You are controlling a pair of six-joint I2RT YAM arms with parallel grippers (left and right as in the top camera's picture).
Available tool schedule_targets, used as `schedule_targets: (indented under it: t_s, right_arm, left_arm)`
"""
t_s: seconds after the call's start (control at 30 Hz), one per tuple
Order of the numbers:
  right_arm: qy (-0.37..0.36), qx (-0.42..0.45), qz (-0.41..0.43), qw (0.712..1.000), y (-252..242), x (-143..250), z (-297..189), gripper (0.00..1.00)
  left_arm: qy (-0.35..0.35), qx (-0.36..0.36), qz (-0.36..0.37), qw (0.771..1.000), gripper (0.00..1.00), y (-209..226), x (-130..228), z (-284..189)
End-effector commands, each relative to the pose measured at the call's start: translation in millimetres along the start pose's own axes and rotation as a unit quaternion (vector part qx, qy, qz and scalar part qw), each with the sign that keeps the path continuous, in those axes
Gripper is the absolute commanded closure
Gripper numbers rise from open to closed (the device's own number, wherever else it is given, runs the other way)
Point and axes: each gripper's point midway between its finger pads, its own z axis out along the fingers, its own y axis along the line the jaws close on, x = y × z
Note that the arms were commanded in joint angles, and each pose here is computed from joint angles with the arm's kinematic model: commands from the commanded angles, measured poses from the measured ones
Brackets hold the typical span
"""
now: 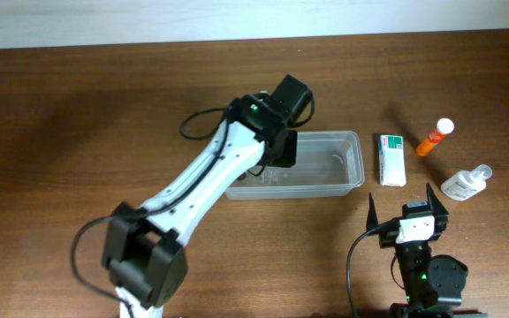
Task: Pack container
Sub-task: 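Lift the amber jar with left gripper and carry it over the container, then lower the amber jar into the container beside the bottle and release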
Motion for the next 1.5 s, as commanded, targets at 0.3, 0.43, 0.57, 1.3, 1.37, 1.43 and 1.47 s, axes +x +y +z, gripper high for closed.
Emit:
schedule_targets:
  t_s: [0.3,0.43,0.57,1.3,1.37,1.43,1.47]
  right_arm:
    - [-0.002,-0.004,-0.002,1.000,2,1,0,0.02]
    - [-0.002,-0.004,-0.002,1.000,2,1,0,0.02]
    - [-0.002,-0.004,-0.002,1.000,2,1,0,0.02]
    - [-0.002,-0.005,-0.002,1.000,2,1,0,0.02]
    - [-0.002,-0.005,-0.002,1.000,2,1,0,0.02]
    - [-0.002,-0.005,-0.002,1.000,2,1,0,0.02]
    - [-0.002,-0.005,-0.002,1.000,2,1,0,0.02]
  left_arm:
    - [0.028,-0.023,-0.015,0.999,0.60,-2,0,68]
    - [0.031,-0.025,-0.015,0.999,0.61,-3,-1,80]
    - [0.022,-0.045,-0.014,0.999,0.61,4,-4,87]
    - [0.023,-0.055,-0.026,0.998,0.60,4,-2,98]
    - [0.026,-0.057,-0.030,0.998,0.60,5,-1,101]
    - [0.029,-0.059,-0.030,0.997,0.60,5,0,106]
    - [0.030,-0.060,-0.030,0.997,0.60,5,1,107]
